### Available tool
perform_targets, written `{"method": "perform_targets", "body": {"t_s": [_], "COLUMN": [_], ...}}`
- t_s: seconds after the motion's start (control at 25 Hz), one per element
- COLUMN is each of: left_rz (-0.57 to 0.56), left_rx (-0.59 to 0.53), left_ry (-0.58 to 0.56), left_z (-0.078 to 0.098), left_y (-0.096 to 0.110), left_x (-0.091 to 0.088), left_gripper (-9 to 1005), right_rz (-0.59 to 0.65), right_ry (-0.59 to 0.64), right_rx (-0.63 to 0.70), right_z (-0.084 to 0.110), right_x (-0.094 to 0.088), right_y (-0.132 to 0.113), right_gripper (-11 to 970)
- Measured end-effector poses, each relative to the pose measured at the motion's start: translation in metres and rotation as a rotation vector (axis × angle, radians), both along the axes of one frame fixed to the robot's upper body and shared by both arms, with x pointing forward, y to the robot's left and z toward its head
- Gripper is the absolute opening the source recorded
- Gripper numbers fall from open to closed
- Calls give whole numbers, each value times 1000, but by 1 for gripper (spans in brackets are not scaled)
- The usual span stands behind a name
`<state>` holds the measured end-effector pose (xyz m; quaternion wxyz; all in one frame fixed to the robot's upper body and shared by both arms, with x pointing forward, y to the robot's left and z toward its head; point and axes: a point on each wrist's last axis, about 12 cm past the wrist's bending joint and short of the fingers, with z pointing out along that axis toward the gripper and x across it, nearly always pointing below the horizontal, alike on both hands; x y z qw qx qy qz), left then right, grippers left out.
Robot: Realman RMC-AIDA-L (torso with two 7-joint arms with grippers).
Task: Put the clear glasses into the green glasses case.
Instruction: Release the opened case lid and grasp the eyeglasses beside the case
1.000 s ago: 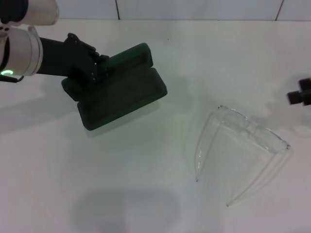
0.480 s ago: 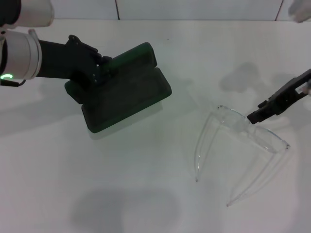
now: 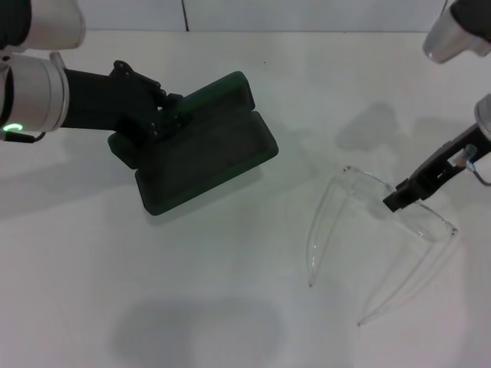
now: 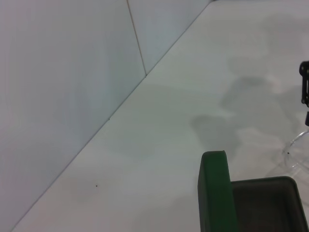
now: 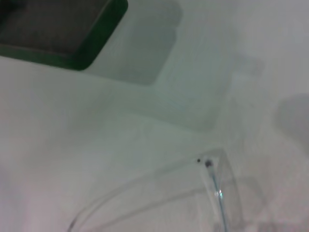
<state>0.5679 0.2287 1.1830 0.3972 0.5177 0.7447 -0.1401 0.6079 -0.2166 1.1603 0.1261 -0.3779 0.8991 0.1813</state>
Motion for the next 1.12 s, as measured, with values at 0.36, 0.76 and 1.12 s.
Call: {"method": "perform_targets", "body": {"t_s": [0.36,0.76,1.12], "left_rz": [5,5,4], "left_rx": [0,2,5], "left_ry": [22,33,32], "left_z": [-6,-10,-10], "left_y": [3,4,4], "left_x": [-3,-6,-8], "left_gripper": [202,203,202], "right_rz": [-2,-4,-18], "right_ry": [-18,-33,-45], "right_rx": [-41,-37,-7], "right_z": [-15,-16,-16], "right_x": [4,5,5], "right_y": [2,3,1], "right_gripper": [289,243,169]}}
